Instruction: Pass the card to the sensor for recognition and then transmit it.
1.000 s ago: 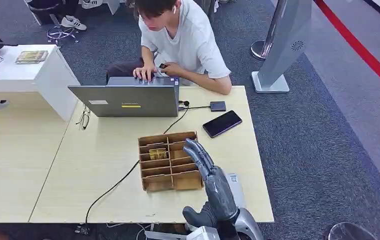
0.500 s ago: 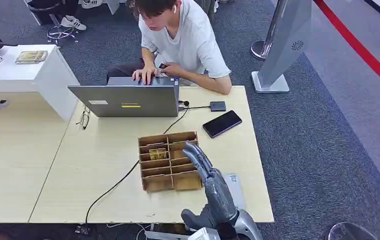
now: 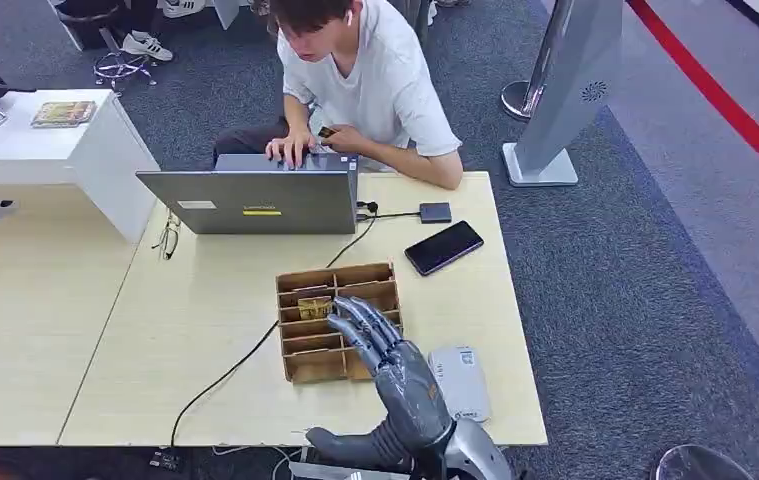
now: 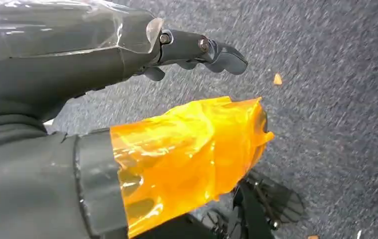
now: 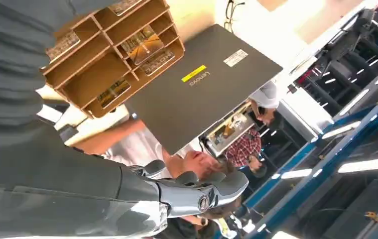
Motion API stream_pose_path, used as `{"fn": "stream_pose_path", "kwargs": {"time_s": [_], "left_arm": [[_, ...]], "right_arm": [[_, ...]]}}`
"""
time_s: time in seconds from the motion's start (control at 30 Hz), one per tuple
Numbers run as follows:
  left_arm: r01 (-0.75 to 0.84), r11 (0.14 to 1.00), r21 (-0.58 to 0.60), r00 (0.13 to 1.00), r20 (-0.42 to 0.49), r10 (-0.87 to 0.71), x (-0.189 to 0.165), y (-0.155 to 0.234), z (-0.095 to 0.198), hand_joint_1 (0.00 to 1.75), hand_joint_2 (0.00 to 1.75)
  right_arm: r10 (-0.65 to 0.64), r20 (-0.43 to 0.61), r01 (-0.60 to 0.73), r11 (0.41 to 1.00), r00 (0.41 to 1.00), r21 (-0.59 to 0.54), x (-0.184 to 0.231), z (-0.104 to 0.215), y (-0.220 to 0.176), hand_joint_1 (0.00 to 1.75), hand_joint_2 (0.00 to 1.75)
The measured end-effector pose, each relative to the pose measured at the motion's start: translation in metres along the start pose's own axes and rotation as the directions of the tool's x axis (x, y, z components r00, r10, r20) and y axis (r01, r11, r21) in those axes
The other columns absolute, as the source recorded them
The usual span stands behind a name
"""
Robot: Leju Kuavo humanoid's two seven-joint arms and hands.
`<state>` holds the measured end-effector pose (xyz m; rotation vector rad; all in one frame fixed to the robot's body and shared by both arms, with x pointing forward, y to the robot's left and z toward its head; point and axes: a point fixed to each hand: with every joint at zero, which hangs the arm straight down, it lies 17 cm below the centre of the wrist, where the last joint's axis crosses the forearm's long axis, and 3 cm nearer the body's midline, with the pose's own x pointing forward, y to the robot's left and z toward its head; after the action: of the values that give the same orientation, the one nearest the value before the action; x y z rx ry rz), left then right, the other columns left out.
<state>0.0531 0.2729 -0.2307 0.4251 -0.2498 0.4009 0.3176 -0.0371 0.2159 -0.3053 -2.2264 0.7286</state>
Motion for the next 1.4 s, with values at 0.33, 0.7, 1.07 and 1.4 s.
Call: {"fn": "stream_pose_path", "kwargs": {"time_s": [0.33,0.7,1.07,1.4], "left_arm": [[0.120,0.990,0.072,0.989,0.083,-0.125,0.015,0.016,-0.011,0.00,0.00],[0.212,0.969,0.125,0.969,0.098,-0.225,0.009,0.028,-0.019,0.00,0.00],[0.268,0.952,0.150,0.951,0.115,-0.286,0.013,0.028,-0.025,0.00,0.00],[0.236,0.952,0.197,0.952,0.152,-0.267,0.020,0.037,-0.026,0.00,0.00]], "right_arm": [[0.048,-0.016,-0.047,0.999,0.999,0.014,-0.006,0.001,0.007,0.00,1.75],[0.083,-0.021,-0.082,0.996,0.996,0.025,-0.009,0.003,0.009,0.00,1.75],[0.108,-0.024,-0.107,0.994,0.994,0.038,-0.011,0.009,0.011,0.00,1.75],[0.142,-0.047,-0.141,0.990,0.989,0.021,-0.016,0.012,0.005,0.00,1.75]]}}
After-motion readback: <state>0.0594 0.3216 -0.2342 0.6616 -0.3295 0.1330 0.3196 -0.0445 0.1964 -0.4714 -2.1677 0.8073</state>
